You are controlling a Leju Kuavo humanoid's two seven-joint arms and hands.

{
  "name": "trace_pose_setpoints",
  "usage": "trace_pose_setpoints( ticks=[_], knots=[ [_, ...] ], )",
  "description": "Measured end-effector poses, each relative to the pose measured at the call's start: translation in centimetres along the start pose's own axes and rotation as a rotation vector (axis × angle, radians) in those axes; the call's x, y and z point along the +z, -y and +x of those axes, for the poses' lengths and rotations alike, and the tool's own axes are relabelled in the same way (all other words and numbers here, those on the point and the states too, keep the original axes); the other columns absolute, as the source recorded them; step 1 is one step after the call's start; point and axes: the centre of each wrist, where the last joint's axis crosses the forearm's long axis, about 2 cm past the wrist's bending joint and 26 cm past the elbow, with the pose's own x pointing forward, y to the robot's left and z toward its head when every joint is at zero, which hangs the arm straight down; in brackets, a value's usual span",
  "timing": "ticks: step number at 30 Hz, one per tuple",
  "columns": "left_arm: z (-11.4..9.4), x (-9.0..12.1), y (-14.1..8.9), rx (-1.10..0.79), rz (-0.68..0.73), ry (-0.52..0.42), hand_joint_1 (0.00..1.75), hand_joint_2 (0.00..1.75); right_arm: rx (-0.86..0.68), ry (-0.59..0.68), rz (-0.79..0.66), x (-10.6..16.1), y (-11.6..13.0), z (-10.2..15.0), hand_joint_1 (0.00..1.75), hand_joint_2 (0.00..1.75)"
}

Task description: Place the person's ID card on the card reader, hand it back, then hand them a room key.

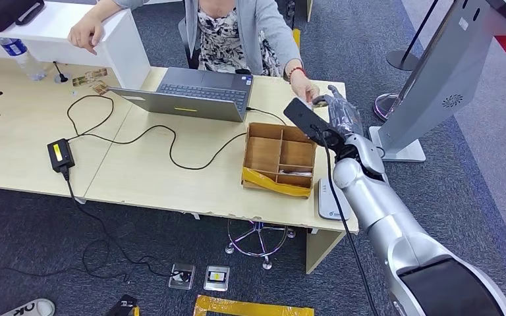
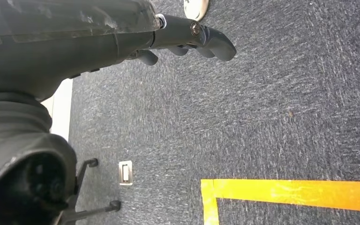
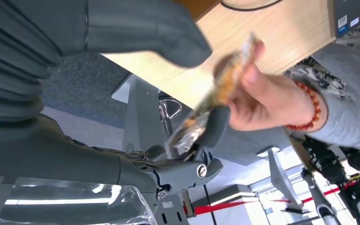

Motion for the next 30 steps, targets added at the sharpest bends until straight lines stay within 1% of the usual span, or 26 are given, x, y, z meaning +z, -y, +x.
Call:
trace_pose_setpoints(
  ticks=[10, 14, 17, 21, 25, 30],
  knots=[
    [-0.2, 0.0, 0.0, -0.001, -0.005, -0.003, 0.0, 0.0, 0.016, 0.004, -0.009, 0.1, 0.1, -0.3, 0.0, 0.0],
    [-0.6, 0.0, 0.2, 0.004, -0.012, -0.012, 0.0, 0.0, 0.021, -0.005, -0.023, 0.9, 0.0, -1.6, 0.0, 0.0],
    [-1.3, 0.0, 0.4, 0.008, -0.015, -0.026, 0.0, 0.0, 0.016, -0.046, -0.006, 2.0, -0.6, -2.8, 0.0, 0.0],
    [-2.2, 0.0, 0.8, 0.026, -0.012, -0.04, 0.0, 0.0, 0.002, -0.097, 0.026, 3.8, -1.5, -4.0, 0.0, 1.75],
    [-2.6, 0.0, 1.0, 0.042, -0.006, -0.04, 0.0, 0.0, -0.011, -0.094, 0.017, 5.2, -2.0, -4.1, 0.0, 1.75],
    [-2.7, 0.1, 1.3, 0.054, 0.002, -0.025, 0.0, 0.0, -0.042, -0.056, -0.01, 6.6, -2.4, -3.5, 0.0, 1.75]
  ],
)
